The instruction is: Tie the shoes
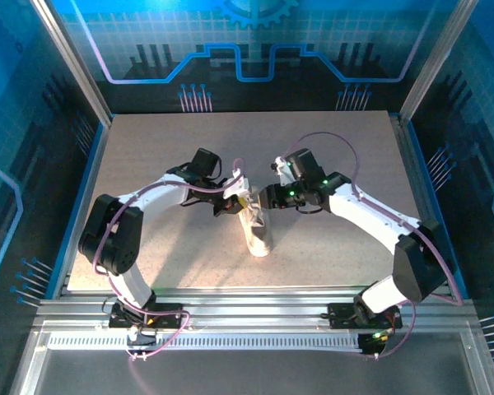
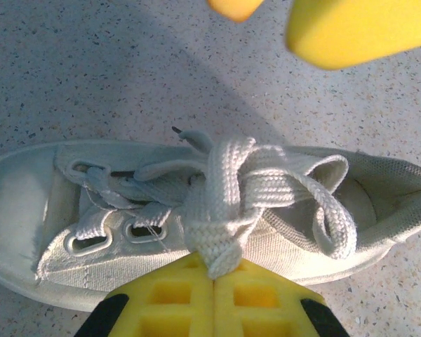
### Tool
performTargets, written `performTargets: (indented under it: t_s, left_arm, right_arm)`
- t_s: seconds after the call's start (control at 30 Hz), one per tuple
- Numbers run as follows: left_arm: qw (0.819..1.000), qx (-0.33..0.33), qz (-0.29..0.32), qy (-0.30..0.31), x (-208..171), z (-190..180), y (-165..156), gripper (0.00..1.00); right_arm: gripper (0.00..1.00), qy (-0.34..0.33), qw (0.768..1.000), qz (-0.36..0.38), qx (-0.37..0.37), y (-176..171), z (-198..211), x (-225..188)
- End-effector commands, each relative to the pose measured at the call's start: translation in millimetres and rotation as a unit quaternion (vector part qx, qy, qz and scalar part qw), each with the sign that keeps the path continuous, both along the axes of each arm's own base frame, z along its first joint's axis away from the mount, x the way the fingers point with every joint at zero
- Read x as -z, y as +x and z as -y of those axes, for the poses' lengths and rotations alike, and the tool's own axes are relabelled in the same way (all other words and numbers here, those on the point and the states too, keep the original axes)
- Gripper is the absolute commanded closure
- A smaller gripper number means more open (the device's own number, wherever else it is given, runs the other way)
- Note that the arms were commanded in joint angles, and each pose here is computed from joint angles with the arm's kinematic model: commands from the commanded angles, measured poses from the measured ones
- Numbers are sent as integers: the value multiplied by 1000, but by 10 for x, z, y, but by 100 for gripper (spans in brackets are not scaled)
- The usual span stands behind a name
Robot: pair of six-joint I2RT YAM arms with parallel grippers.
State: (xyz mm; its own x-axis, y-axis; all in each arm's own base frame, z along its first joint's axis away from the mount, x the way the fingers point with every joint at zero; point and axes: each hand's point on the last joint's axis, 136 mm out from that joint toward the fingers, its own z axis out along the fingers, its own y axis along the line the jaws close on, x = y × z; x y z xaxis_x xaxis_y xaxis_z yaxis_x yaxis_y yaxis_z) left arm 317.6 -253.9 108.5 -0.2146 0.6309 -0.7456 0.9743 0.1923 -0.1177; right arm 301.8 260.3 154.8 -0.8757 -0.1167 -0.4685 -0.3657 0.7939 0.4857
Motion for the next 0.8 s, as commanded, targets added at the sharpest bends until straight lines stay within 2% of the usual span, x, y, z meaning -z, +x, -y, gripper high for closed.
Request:
performTargets:
  t_s: [0.0, 0.23, 0.63, 0.7, 0.77]
  left_arm:
    - [999, -16, -33, 8, 8, 31, -3, 100]
    - [997, -41, -69, 17, 42, 48, 33, 100]
    - [993, -69, -98, 13, 7, 92, 61, 100]
    - [992, -73, -103, 16, 18, 86, 66, 100]
    - [991, -74, -108, 22, 38, 73, 55, 100]
  right_arm:
    - [51, -3, 999, -32, 20, -161, -42, 126]
    - [49, -11, 998, -60, 23, -173, -213, 325]
    - [51, -48, 997, -60, 9, -138, -313, 523]
    - [61, -58, 997, -55, 2, -145, -294, 526]
    - [77, -72, 996, -48, -4, -152, -240, 510]
